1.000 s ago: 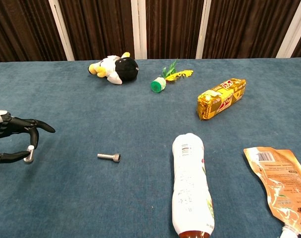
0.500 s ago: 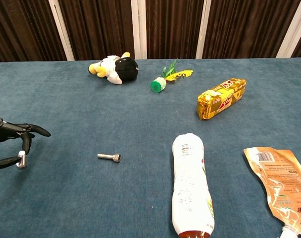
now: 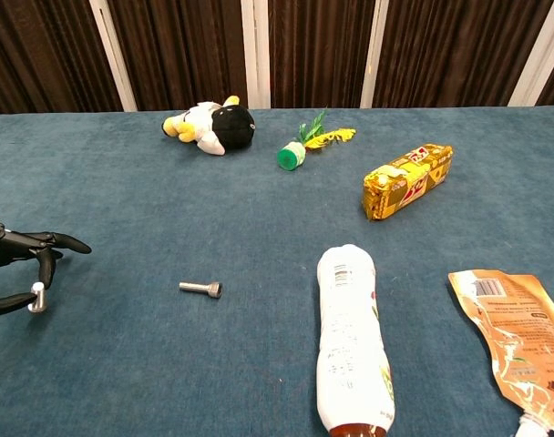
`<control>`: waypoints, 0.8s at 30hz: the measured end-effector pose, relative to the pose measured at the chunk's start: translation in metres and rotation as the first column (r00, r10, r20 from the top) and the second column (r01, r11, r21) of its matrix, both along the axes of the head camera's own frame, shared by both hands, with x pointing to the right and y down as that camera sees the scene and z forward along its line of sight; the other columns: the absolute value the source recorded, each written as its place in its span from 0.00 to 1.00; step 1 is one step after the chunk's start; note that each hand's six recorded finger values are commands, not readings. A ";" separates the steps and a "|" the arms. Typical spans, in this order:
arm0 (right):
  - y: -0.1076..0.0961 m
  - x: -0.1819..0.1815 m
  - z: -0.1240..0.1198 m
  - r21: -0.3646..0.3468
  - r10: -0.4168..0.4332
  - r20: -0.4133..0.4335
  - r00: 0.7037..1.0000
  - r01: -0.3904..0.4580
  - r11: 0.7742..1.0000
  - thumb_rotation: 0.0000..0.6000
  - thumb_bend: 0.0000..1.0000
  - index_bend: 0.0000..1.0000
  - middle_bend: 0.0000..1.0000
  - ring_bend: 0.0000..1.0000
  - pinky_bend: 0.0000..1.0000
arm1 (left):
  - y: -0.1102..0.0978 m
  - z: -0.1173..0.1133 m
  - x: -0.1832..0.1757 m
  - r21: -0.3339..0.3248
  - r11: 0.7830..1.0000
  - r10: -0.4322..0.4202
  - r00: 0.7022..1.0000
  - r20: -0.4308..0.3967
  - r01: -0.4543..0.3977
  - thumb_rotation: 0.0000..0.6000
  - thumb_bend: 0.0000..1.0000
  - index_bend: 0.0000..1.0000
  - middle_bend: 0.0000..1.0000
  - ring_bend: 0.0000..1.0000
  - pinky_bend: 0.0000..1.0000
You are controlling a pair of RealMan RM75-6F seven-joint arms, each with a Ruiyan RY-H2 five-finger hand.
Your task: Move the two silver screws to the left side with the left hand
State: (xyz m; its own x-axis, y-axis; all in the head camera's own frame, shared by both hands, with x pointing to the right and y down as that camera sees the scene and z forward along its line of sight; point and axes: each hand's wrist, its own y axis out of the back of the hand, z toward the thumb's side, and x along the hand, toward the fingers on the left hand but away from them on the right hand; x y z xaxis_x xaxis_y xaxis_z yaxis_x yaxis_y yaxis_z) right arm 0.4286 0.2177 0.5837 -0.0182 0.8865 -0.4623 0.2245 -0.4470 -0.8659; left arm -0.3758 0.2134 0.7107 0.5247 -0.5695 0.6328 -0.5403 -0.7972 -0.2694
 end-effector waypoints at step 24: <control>0.000 0.000 0.001 -0.002 0.005 0.003 1.000 -0.005 1.000 1.00 0.11 0.16 0.07 0.02 0.00 | 0.005 0.002 -0.023 -0.038 0.998 0.053 0.996 0.066 -0.050 1.00 0.53 0.57 0.07 0.00 0.00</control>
State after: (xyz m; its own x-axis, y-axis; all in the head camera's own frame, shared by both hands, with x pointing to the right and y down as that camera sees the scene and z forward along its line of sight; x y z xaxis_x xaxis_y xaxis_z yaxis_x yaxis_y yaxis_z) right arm 0.4283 0.2175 0.5848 -0.0214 0.8855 -0.4641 0.2294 -0.4475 -0.8644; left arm -0.3986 0.2184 0.7126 0.5085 -0.5187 0.6873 -0.4798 -0.8335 -0.2740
